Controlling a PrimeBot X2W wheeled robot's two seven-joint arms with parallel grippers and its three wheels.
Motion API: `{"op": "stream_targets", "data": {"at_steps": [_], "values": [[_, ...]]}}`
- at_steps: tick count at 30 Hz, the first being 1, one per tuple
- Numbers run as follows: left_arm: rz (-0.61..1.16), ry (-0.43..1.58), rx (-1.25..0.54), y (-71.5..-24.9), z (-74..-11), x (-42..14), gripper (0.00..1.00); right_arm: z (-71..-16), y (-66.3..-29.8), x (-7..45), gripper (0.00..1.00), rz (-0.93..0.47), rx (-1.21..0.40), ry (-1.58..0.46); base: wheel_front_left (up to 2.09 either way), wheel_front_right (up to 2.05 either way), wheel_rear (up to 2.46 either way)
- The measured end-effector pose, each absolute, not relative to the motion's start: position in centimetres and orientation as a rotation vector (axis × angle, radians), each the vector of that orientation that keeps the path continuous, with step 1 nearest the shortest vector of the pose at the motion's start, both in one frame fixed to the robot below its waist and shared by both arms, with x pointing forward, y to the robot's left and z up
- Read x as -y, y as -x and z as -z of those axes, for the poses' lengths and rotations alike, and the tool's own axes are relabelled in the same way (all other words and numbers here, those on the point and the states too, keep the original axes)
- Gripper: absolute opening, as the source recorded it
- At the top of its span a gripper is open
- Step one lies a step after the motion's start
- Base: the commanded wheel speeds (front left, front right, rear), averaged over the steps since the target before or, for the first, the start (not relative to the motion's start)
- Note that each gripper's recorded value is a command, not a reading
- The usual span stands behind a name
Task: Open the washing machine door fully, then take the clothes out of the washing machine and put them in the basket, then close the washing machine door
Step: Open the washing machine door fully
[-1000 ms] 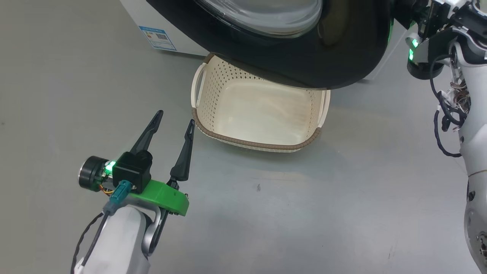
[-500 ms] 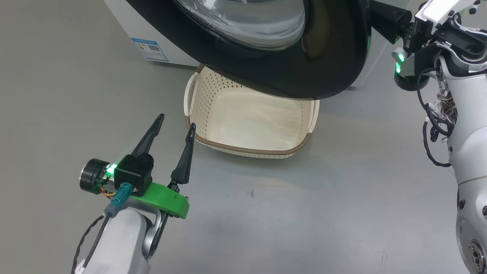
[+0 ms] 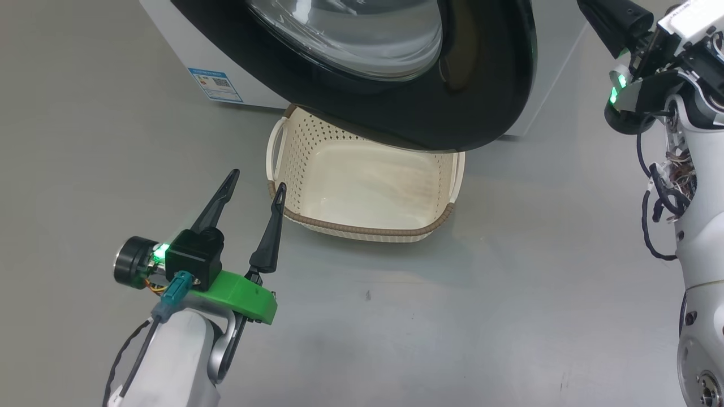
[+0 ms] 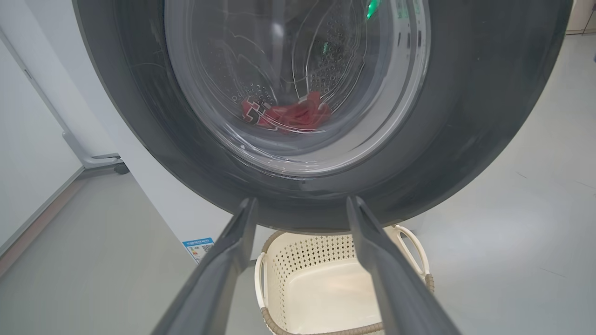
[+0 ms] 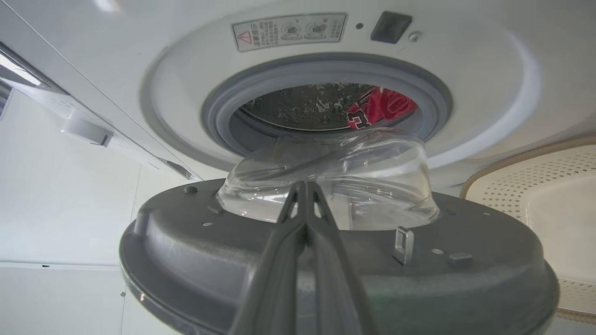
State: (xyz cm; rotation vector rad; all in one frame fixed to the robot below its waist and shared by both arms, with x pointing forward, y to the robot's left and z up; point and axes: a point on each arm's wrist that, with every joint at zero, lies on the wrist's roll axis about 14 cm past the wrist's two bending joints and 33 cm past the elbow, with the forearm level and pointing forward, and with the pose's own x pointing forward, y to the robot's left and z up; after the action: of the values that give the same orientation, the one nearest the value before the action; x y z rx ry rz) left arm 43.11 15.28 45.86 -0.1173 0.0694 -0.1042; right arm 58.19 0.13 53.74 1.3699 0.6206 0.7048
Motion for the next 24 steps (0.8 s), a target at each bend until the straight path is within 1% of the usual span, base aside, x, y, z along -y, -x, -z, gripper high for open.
{"op": "stream_targets", "data": {"at_steps": [2, 3, 4, 5, 6, 11, 14, 16, 18, 24], "values": [[0.104, 0.118, -0.063, -43.1, -46.1, -15.3, 1.00, -53.8, -58.1, 0.8, 0.00, -0.676, -0.583, -1.388, 0.00, 0.00, 0.00], [0.104, 0.119, -0.062, -43.0, -46.1, -15.3, 1.00, -53.9, -58.1, 1.4, 0.23, -0.661, -0.559, -1.394, 0.00, 0.00, 0.00], [0.105, 0.120, -0.063, -43.0, -46.1, -15.2, 1.00, -54.0, -58.1, 2.0, 0.42, -0.644, -0.535, -1.405, 0.00, 0.00, 0.00], [0.105, 0.122, -0.064, -42.8, -46.1, -15.2, 1.00, -53.9, -58.1, 2.7, 0.82, -0.621, -0.516, -1.409, 0.00, 0.00, 0.00], [0.106, 0.123, -0.066, -42.7, -46.1, -15.1, 1.00, -53.7, -58.0, 3.4, 1.00, -0.595, -0.496, -1.404, 0.00, 0.00, 0.00], [0.105, 0.129, -0.063, -42.1, -46.3, -15.0, 1.00, -54.3, -57.0, 5.9, 1.00, -0.533, -0.389, -1.394, 0.00, 0.00, 0.00], [0.108, 0.127, -0.062, -42.0, -46.3, -14.9, 1.00, -54.2, -56.3, 6.6, 1.00, -0.504, -0.358, -1.378, 0.00, 0.00, 0.00], [0.121, 0.121, -0.056, -42.0, -46.6, -14.6, 1.00, -53.4, -55.3, 8.2, 1.00, -0.437, -0.316, -1.316, 0.00, 0.00, 0.00], [0.123, 0.122, -0.054, -41.9, -46.7, -14.5, 1.00, -53.1, -54.9, 8.8, 1.00, -0.411, -0.302, -1.289, 0.00, 0.00, 0.00], [0.129, 0.119, -0.047, -41.5, -47.0, -14.4, 1.00, -51.6, -52.4, 11.0, 1.00, -0.320, -0.234, -1.064, 0.00, 0.00, 0.00]]}}
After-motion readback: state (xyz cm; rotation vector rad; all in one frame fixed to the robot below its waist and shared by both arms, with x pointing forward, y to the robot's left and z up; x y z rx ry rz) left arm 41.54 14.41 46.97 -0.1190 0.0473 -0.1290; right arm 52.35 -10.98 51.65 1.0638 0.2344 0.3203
